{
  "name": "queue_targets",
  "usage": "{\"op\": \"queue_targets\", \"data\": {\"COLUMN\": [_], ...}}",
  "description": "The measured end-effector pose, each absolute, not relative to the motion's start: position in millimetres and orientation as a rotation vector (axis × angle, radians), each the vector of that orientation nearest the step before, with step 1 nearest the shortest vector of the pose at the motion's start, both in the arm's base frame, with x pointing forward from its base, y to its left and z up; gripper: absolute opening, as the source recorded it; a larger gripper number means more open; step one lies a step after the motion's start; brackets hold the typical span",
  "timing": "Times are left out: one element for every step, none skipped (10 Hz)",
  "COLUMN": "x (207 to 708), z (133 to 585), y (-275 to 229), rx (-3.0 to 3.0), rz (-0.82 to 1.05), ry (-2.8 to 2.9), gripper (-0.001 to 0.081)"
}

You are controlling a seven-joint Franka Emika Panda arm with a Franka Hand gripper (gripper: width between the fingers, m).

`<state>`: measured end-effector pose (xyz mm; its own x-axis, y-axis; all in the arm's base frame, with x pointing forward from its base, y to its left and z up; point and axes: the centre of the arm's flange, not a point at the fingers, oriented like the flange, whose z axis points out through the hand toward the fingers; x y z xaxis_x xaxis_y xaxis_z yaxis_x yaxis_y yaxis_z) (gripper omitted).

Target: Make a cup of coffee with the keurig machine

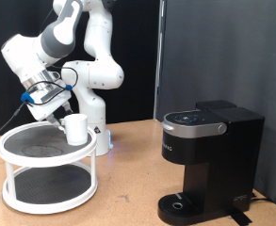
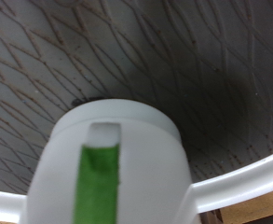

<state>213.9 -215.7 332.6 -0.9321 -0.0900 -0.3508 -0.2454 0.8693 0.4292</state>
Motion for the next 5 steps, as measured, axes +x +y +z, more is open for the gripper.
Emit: {"op": "queue_targets", "data": {"x": [211.4,209.0,206.7,205.1,203.7], "z": [330.7,329.4,328.4,327.8,327.6], "y": [-214.7,-214.2,-214.6,-214.9,-215.4], "rx": [-0.266,-0.276,-0.280,-0.281,-0.279], "rz": [0.687,0.690,0.691,0.691,0.689], "ry": [2.708,2.692,2.683,2.678,2.677], "gripper": [0.0734,0.0734,0.0734,0.0734,0.0734]}}
